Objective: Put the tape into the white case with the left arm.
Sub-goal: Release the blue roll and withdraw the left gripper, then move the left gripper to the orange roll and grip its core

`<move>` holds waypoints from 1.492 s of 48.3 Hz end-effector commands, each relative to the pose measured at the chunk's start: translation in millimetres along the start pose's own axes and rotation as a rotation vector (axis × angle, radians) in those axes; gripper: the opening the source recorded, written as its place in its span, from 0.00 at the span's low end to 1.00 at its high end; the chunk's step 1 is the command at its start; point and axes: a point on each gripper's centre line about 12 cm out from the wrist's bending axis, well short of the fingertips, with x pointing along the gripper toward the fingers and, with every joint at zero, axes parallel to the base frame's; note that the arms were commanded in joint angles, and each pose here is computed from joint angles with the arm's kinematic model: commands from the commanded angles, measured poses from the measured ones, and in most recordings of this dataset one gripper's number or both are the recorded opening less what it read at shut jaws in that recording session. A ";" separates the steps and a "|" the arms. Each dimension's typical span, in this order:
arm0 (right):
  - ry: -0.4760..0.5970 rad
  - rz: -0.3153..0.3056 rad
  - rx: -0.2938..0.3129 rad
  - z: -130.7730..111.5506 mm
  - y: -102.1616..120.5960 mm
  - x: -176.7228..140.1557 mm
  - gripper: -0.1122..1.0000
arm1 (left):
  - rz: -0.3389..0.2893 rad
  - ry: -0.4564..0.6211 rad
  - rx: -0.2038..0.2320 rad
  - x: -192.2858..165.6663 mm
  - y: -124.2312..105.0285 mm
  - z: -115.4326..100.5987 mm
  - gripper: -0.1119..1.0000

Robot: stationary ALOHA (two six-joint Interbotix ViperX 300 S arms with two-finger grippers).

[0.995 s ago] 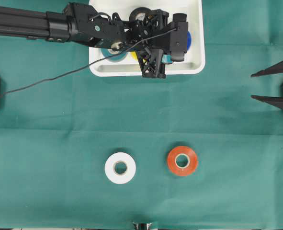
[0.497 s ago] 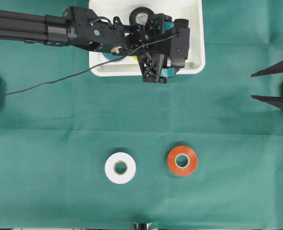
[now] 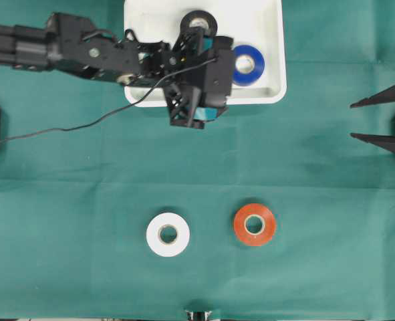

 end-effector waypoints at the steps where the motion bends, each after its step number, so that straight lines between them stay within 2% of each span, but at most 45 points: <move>1: -0.012 0.000 0.001 4.6 -0.3 0.7 0.99 | 0.011 -0.056 0.001 -23.2 -0.3 13.9 0.94; 14: -0.014 0.000 0.001 4.8 -0.3 0.6 0.99 | -0.013 -0.066 0.018 -53.0 -22.0 -8.4 0.94; 27: -0.014 0.000 0.001 4.8 -0.3 0.6 0.99 | 0.013 -0.154 0.017 -78.1 -32.9 -35.6 0.94; 42: -0.014 0.000 0.001 4.8 -0.3 0.6 0.99 | 0.028 -0.208 -0.048 -92.7 -40.4 -63.3 0.94; 60: -0.014 -0.001 0.002 4.8 -0.5 0.6 0.99 | 0.023 -0.209 -0.046 -90.6 -42.6 -63.1 0.94; 72: -0.012 0.000 0.001 4.6 -0.3 0.7 0.99 | -0.030 -0.257 -0.006 -92.9 -64.2 -43.5 0.94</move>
